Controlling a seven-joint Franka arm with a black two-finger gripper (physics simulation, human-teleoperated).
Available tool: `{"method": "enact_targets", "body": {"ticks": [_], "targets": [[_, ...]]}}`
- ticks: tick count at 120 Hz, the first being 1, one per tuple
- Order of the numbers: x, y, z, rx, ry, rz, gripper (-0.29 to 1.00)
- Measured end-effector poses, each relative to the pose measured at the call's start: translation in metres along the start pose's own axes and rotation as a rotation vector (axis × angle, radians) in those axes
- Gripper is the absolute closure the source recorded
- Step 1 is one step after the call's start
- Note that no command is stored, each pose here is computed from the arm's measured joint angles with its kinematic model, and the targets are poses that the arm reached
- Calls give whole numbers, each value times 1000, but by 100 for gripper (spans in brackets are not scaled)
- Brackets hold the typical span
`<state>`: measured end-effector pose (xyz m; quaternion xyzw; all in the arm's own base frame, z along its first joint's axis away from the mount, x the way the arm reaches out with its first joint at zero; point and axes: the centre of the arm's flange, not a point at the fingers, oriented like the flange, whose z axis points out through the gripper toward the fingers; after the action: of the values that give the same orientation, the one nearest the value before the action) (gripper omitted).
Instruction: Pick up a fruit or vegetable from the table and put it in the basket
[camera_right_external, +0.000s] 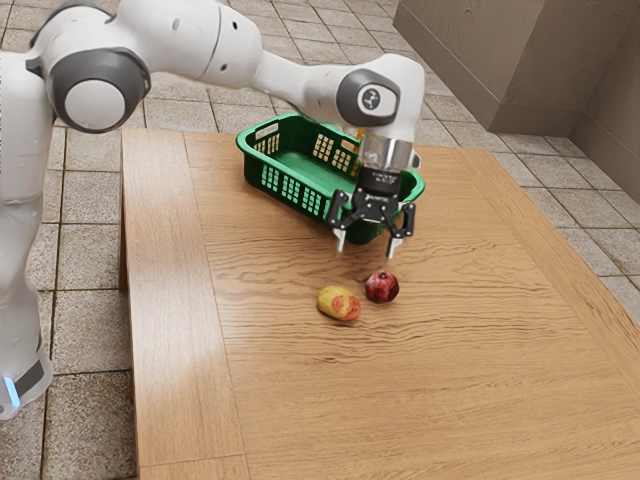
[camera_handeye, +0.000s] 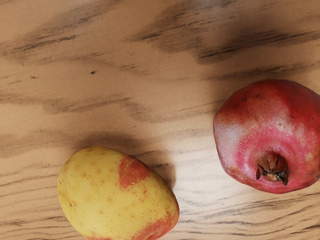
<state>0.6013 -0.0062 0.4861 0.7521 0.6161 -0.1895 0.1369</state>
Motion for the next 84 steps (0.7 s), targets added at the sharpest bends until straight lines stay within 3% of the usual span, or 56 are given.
{"method": "enact_targets", "body": {"ticks": [56,84], "targets": [[41,-2,-13,-33,5,4,0],[40,9,11,-8,-7,42,0]]}}
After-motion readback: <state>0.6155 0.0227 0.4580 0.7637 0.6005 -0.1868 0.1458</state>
